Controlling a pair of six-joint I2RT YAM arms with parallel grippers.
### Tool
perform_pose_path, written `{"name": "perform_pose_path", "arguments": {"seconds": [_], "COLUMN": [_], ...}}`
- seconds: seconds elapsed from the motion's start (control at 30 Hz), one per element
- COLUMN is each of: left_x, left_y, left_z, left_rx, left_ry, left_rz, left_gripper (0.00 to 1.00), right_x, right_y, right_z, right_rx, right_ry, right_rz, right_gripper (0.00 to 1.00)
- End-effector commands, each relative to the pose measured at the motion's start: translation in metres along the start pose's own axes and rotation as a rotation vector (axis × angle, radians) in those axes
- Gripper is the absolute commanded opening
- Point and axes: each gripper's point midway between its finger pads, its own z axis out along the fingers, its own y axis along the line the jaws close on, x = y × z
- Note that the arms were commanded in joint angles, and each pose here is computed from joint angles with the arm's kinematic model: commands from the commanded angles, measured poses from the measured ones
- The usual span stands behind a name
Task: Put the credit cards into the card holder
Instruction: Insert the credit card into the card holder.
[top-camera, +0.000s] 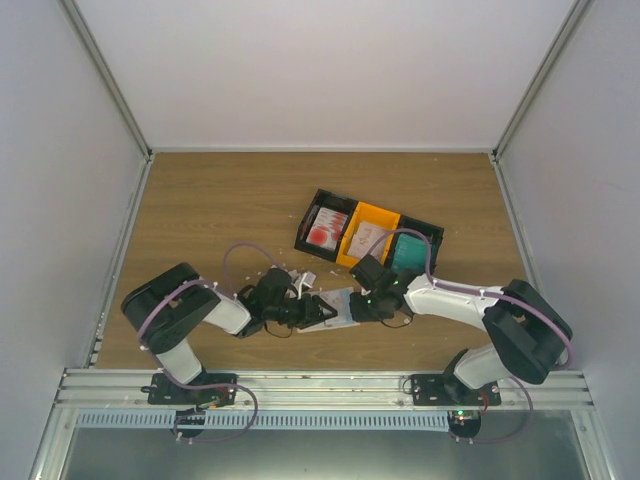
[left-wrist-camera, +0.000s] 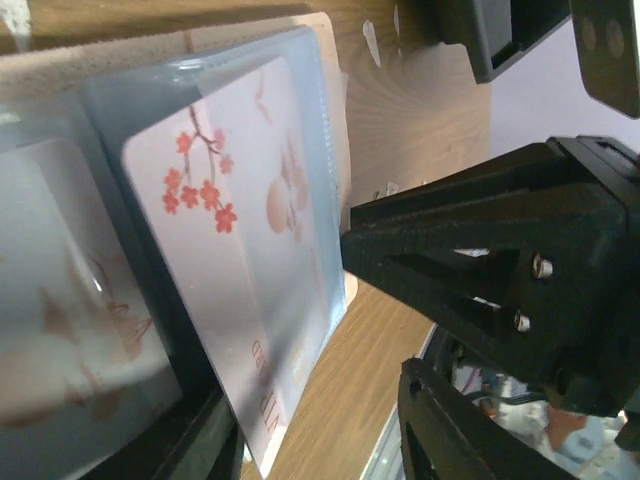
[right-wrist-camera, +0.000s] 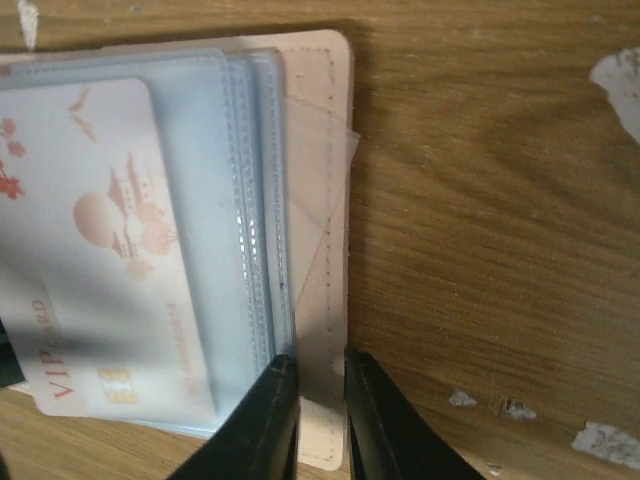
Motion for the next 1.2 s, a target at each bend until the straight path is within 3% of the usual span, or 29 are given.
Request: {"name": "perform_pose_path", "arguments": {"seconds": [0.0,0.2,0.47,0.8,1.17], "left_x": [0.005,-0.001,-0.01,-0.02,-0.019], "left_y": [0.012,0.009,0.014,0.024,-0.005], "left_z": [-0.007,-0.019,-0.023,-0.007,0.006], "left_rx": [-0.123,-0.197,-0.275,-0.334,-0.213], "left_ry": [0.014,-0.006,-0.032,-0.004,0.072], "left_rz": [0.039,0.077,0.112,0.141,0.257], "left_gripper": [0.47,0.57,0.58,0.36,0.16], "right_x": [0.011,0.014,0.013,0.01,0.002], "right_y": [-0.013,-0.015,-0.013,-0.009,-0.002], "right_z": [0.004,0.009,0.007,0.008,0.006], "right_rx": [0.045,0.046,0.04,0.026,0.0], "right_ry": [0.012,0.023,0.018,0.014,-0.01], "right_rz": [0.022,0.024,0.02,0.009,-0.012], "right_gripper": [0.13,0.11,0.11,0.11,0.11]}}
